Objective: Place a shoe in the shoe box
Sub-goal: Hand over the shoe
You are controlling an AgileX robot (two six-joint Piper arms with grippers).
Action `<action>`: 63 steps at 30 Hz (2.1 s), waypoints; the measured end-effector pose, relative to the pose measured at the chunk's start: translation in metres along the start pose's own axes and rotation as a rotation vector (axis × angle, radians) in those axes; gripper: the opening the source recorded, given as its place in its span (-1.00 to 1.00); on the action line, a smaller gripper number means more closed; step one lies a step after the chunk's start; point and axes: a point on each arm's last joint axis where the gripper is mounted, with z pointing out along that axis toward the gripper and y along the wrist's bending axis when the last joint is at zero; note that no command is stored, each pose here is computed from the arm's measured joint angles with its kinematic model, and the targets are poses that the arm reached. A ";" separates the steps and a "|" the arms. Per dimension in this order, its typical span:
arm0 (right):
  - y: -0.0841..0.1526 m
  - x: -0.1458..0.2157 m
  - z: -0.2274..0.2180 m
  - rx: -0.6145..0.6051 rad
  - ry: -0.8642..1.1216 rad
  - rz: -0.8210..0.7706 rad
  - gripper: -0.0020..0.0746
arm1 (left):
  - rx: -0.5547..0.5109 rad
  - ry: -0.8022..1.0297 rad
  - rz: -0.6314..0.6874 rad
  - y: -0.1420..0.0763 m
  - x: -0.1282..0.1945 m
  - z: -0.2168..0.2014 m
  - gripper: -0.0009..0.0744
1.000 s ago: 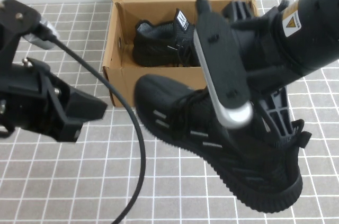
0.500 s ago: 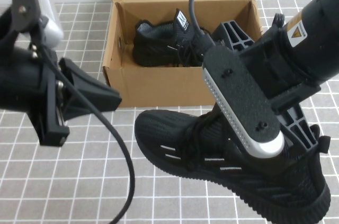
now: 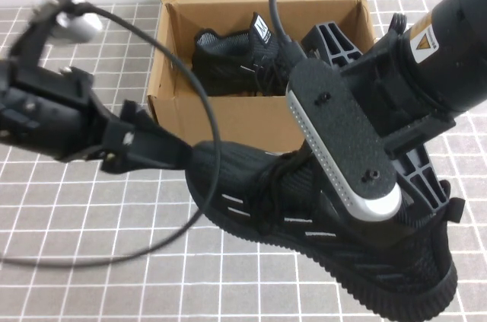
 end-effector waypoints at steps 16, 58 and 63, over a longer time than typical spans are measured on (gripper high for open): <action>0.002 -0.001 -0.004 -0.001 -0.005 -0.001 -0.96 | 0.012 -0.059 -0.261 0.074 -0.031 0.012 0.37; -0.016 -0.010 -0.022 0.275 -0.081 -0.001 -0.96 | 0.186 -0.067 -0.494 0.049 -0.046 0.037 0.24; -0.016 -0.010 -0.022 0.277 -0.081 -0.001 -0.96 | 0.182 -0.063 -0.495 0.049 -0.045 0.037 0.12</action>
